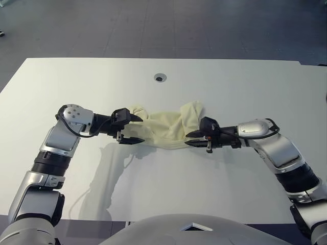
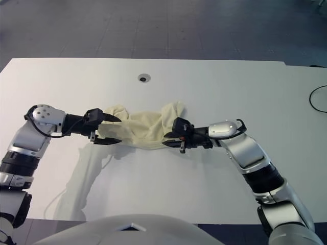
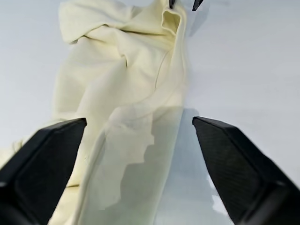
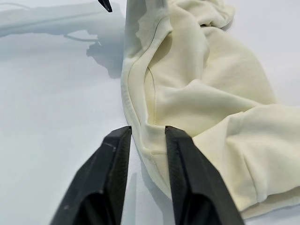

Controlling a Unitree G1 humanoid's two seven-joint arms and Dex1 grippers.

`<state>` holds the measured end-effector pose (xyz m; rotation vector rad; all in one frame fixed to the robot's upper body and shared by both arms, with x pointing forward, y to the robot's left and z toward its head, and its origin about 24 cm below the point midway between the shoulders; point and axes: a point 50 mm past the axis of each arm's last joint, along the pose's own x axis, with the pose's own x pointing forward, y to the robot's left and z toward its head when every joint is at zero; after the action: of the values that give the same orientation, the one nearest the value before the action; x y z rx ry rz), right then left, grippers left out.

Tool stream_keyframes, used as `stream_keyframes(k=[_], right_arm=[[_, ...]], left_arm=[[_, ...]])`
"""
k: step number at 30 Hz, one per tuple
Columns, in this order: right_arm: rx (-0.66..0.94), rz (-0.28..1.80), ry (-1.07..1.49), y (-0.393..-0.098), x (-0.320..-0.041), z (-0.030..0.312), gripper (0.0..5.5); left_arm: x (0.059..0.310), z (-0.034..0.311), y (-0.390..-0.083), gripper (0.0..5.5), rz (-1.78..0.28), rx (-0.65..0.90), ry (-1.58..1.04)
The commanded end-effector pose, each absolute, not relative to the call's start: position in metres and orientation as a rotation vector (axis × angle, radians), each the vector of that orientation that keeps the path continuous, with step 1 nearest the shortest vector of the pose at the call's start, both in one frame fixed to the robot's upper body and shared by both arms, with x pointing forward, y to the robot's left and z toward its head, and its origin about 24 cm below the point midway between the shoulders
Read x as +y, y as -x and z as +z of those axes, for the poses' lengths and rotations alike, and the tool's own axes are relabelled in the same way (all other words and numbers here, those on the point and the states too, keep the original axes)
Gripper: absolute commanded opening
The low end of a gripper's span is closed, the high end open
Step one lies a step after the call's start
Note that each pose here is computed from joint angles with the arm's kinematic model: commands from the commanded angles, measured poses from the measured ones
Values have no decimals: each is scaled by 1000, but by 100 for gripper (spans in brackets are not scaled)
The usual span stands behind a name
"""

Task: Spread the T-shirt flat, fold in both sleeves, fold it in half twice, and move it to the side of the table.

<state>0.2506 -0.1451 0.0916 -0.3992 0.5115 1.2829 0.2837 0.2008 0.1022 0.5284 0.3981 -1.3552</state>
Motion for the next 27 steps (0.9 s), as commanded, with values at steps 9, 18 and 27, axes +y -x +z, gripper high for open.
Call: stream_keyframes(k=[9, 18, 27], right_arm=[[465, 1271, 391, -257, -144, 97, 261], [510, 1285, 400, -254, -144, 88, 194], [541, 1267, 406, -256, -148, 83, 47]], left_arm=[[197, 103, -291, 521, -1363, 390, -551], [196, 98, -290, 386, -1381, 416, -545], [199, 95, -288, 233, -1397, 451, -560]])
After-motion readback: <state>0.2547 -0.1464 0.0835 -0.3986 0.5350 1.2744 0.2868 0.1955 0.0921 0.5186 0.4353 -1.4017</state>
